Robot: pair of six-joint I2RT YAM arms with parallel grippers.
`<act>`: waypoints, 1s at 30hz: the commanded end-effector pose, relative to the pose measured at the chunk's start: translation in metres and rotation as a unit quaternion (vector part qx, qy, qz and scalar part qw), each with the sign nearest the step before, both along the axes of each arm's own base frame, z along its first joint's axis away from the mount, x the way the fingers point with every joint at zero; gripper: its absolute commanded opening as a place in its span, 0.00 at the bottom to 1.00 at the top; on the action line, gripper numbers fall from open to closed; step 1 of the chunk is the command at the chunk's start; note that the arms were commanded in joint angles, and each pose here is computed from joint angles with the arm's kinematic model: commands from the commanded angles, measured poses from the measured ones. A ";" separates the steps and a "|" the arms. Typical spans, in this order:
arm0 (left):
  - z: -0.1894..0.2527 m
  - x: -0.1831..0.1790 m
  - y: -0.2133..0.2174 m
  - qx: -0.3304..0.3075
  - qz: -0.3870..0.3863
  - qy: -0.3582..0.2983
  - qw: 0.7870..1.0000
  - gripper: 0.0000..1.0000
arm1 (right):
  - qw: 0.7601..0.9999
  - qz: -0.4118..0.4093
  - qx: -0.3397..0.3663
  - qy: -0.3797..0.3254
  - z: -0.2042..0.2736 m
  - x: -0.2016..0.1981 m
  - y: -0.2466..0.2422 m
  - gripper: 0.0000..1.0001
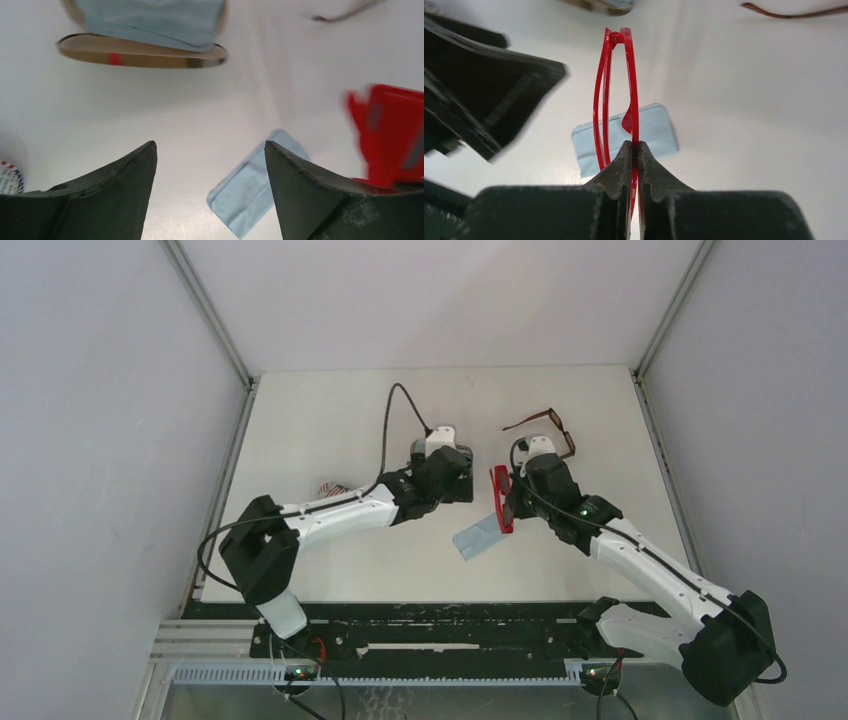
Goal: Organize the sunglasses
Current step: Fold the sunglasses, then pick up the sunglasses case from the center of the board.
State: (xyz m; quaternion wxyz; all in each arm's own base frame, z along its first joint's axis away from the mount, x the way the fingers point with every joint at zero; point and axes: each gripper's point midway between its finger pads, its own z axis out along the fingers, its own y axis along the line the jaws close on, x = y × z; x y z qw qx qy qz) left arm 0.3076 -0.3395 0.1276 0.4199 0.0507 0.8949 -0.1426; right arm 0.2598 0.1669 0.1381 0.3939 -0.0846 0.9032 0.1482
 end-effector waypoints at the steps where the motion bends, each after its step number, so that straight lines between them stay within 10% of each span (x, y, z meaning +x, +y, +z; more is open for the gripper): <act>1: 0.011 0.030 0.044 -0.094 0.130 0.009 0.987 0.83 | 0.993 -0.115 0.016 -0.037 0.023 0.012 -0.036 0.00; 30: -0.042 0.103 0.039 -0.262 0.311 0.058 0.912 0.76 | 0.985 -0.166 0.034 -0.032 0.012 -0.007 -0.064 0.00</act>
